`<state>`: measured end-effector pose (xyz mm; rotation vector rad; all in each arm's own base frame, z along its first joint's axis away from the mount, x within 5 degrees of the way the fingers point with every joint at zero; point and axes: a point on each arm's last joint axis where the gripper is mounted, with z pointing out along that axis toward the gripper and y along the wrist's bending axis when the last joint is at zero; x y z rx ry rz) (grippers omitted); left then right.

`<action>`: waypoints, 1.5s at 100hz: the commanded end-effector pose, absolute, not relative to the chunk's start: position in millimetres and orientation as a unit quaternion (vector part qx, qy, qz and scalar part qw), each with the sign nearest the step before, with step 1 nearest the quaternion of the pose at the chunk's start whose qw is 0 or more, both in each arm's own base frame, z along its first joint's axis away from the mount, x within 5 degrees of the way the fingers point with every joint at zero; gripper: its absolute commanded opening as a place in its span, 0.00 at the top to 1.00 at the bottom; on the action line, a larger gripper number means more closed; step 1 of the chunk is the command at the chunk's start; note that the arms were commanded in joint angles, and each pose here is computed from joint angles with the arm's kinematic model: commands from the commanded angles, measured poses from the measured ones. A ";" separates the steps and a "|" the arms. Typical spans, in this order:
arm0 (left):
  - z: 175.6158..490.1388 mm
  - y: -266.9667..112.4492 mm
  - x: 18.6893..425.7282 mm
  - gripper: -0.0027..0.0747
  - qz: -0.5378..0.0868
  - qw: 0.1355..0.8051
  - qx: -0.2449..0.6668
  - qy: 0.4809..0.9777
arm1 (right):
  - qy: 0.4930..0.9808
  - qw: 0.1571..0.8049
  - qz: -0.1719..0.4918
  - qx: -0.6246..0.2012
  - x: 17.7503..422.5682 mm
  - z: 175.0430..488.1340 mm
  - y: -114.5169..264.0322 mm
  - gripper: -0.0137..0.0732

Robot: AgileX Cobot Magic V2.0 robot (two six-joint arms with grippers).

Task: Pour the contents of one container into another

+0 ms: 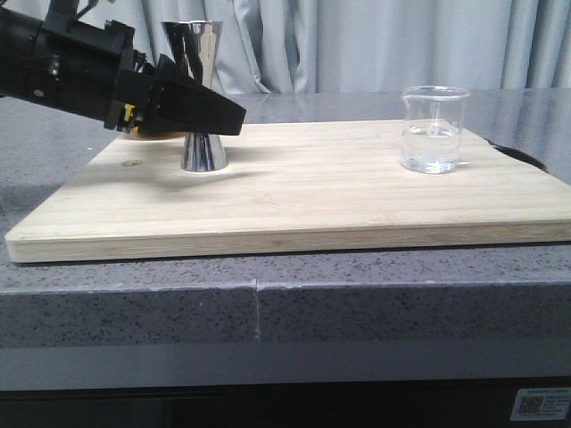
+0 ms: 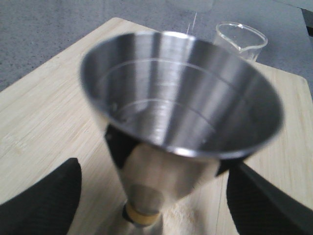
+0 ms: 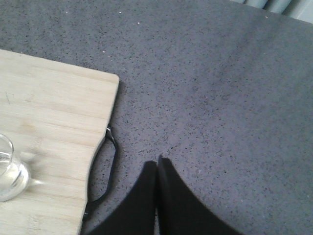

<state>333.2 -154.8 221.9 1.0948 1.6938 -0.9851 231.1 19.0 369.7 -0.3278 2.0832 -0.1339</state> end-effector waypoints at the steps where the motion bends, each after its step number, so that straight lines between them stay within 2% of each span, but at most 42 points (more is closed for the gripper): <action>1: 247.4 -159.6 330.5 0.23 -0.420 0.467 0.429 0.649 | 0.828 0.542 -0.061 -0.135 231.2 389.6 18.6 0.91; 30: 247.3 -159.7 331.0 0.25 -0.421 0.468 0.426 0.650 | 0.830 0.538 -0.060 -0.135 234.2 387.2 19.0 0.91; 68: 247.4 -159.7 331.1 0.58 -0.421 0.468 0.426 0.650 | 0.834 0.533 -0.049 -0.131 246.7 379.0 21.4 0.91; 103: 247.4 -159.7 331.1 0.76 -0.421 0.468 0.426 0.650 | 0.812 0.569 -0.044 -0.125 249.6 386.1 22.7 0.91; 126: 247.4 -159.7 331.1 0.82 -0.421 0.468 0.426 0.650 | 0.809 0.572 -0.044 -0.125 249.9 386.8 22.7 0.91; 150: 247.4 -159.7 331.1 0.82 -0.421 0.468 0.426 0.650 | 0.811 0.570 -0.044 -0.125 249.7 386.1 22.7 0.90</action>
